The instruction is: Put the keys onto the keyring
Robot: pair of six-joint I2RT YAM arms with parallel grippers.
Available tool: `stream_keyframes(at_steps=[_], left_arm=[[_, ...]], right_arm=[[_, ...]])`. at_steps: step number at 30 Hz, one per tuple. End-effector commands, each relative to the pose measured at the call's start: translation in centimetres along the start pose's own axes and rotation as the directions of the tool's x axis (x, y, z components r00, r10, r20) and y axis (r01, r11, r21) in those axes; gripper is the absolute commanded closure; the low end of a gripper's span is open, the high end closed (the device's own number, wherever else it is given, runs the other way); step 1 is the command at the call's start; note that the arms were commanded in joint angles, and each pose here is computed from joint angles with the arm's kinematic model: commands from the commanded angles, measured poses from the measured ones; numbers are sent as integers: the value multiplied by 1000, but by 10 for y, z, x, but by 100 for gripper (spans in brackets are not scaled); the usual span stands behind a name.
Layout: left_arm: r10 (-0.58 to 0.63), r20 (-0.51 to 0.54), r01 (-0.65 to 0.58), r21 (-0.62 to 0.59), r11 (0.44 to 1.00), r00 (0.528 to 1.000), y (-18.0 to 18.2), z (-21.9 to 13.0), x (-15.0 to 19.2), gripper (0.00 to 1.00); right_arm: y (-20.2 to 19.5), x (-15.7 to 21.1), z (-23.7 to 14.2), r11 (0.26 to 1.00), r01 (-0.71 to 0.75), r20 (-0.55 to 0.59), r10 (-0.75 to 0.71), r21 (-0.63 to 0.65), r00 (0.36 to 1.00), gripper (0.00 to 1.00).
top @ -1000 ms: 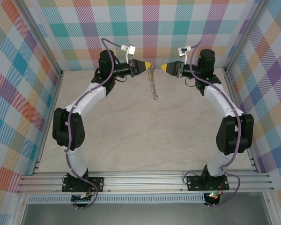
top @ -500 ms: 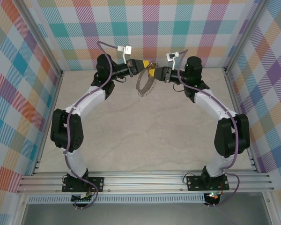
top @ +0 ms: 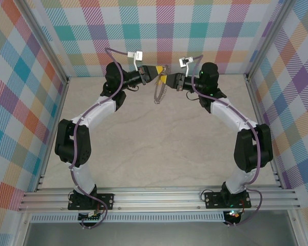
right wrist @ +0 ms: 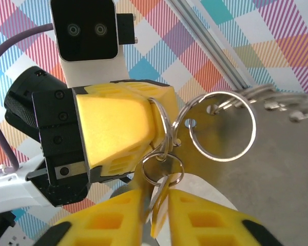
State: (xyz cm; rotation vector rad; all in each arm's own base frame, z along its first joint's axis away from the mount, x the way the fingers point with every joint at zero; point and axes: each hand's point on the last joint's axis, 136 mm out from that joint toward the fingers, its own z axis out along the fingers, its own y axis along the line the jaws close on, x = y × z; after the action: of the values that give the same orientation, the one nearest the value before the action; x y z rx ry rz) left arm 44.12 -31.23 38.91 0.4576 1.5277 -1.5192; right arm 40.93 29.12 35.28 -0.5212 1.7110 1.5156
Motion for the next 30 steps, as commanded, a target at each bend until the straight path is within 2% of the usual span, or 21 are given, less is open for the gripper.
stream_keyframes(at_steps=[1,6,21,23,27,30], left_arm=[[83,80,-88,63,994,993,-43,-5,-27,100],[81,102,-87,57,995,991,-44,-7,-29,100],[60,132,-67,52,996,989,-43,-9,-24,100],[56,137,-63,45,997,989,-41,-9,-24,100],[53,152,-58,25,998,987,-38,-11,-26,100],[50,152,-54,22,998,987,-36,-11,-25,100]], right_arm=[[12,-9,4,998,44,14,-43,-47,999,86],[10,-7,6,998,30,15,-29,-51,999,93],[12,-4,23,997,16,-11,-17,-74,1000,94],[9,-1,20,999,17,-13,-18,-51,1000,91],[1,-4,-1,1000,8,31,-8,4,999,70],[-3,-12,-22,999,-10,91,7,34,996,63]])
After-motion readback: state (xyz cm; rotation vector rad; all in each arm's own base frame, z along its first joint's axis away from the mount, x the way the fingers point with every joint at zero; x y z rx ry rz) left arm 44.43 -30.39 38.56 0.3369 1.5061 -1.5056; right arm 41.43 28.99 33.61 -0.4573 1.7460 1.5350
